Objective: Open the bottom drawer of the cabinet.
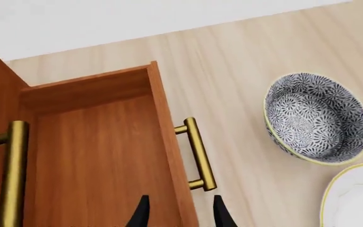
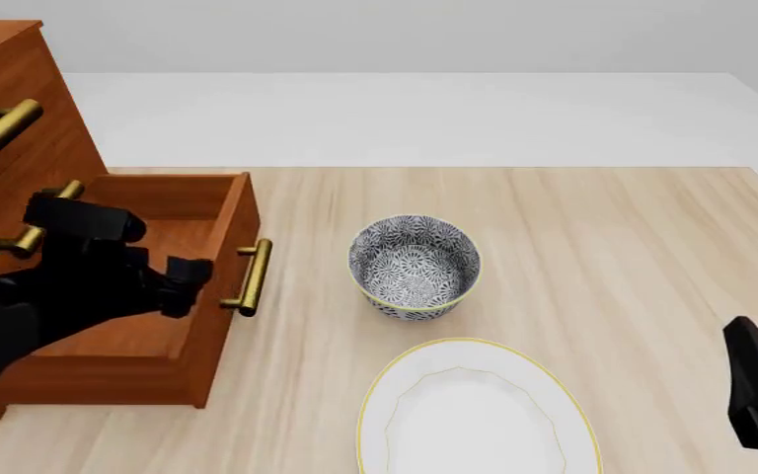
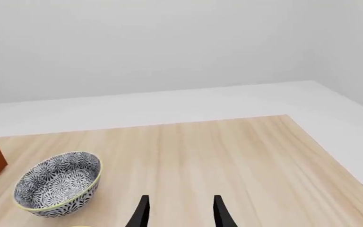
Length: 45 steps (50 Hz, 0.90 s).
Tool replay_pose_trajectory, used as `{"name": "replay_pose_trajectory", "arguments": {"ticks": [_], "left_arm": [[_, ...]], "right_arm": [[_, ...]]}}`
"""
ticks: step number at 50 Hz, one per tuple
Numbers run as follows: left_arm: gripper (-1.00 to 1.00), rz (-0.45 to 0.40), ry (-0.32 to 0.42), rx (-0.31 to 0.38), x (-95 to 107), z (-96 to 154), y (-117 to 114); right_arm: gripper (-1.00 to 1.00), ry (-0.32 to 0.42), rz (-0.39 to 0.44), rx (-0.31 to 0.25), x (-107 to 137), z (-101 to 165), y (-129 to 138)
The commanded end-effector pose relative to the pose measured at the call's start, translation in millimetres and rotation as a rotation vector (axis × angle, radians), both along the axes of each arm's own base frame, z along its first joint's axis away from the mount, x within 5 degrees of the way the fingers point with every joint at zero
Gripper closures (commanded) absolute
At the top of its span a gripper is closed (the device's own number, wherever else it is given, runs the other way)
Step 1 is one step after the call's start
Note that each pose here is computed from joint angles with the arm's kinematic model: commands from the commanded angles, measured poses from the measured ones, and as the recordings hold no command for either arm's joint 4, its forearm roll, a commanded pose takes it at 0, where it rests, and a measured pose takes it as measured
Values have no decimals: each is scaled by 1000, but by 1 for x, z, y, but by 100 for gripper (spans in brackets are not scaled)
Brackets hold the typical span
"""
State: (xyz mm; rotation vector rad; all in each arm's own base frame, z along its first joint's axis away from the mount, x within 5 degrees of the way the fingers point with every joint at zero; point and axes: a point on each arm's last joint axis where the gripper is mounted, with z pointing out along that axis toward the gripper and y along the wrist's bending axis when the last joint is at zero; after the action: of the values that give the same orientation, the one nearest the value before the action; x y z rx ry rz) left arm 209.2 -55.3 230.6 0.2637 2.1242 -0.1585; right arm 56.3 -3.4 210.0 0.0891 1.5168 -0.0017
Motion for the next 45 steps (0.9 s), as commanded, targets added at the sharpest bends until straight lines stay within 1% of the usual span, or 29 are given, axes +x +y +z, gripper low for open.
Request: {"name": "replay_pose_trajectory", "arguments": {"ticks": [1,5,6,7,8,9,11,13,14,16,19,21,23,27,28,30,32,34,36,37,39,41,43,44,45], "left_arm": [[-100,4,-50,1,-16,24,7],[-100,-1,-74,3,-20,32,8],[-100,-6,-95,15,-24,37,10],[-100,-5,-93,0,-26,40,9],[-100,-5,-100,1,-29,43,10],[-100,-11,-123,13,-34,48,11],[-100,-9,-124,-5,-37,51,11],[-100,-14,-149,3,-43,57,13],[-100,-16,-163,-11,-48,61,13],[-100,-22,-178,-4,-54,65,14],[-100,-22,-196,-20,-62,71,15],[-100,-32,-226,-22,-70,77,16],[-100,-24,-226,-27,-71,78,18],[-100,-22,-252,-40,-80,81,20],[-100,-30,-276,-35,-84,84,21],[-100,-18,-289,-61,-89,88,22],[-100,-25,-305,-68,-94,92,23],[-100,-27,-335,-55,-101,94,25],[-100,-33,-359,-58,-108,95,27],[-100,-34,-354,-50,-108,93,27],[-100,-34,-370,-54,-114,92,29],[-100,-49,-393,-37,-121,90,30],[-100,-46,-399,-60,-125,90,31],[-100,-61,-422,-44,-130,90,32],[-100,-54,-438,-43,-134,91,33]], "right_arm": [[-100,-5,7,1,0,0,0],[-100,-5,11,0,0,1,1],[-100,-7,12,0,0,1,1],[-100,-8,13,0,0,1,1],[-100,-9,15,-1,0,1,1],[-100,-10,16,-2,0,1,1],[-100,-12,19,-2,0,1,1],[-100,-14,21,-4,0,1,1],[-100,-15,23,-5,0,1,1],[-100,-17,25,-6,0,2,1],[-100,-19,27,-8,0,2,2],[-100,-21,29,-10,0,2,2],[-100,-22,31,-9,0,2,2],[-100,-28,36,-9,0,3,2],[-100,-31,37,-10,0,3,2],[-100,-35,38,-11,0,3,2],[-100,-40,38,-16,0,4,2],[-100,-47,39,-20,-1,6,2],[-100,-52,38,-26,-1,8,2],[-100,-54,38,-26,-1,9,2],[-100,-59,42,-31,-2,12,3],[-100,-64,44,-34,-2,14,3],[-100,-70,46,-34,-3,18,3],[-100,-73,48,-36,-3,20,3],[-100,-77,48,-40,-4,22,3]]}}
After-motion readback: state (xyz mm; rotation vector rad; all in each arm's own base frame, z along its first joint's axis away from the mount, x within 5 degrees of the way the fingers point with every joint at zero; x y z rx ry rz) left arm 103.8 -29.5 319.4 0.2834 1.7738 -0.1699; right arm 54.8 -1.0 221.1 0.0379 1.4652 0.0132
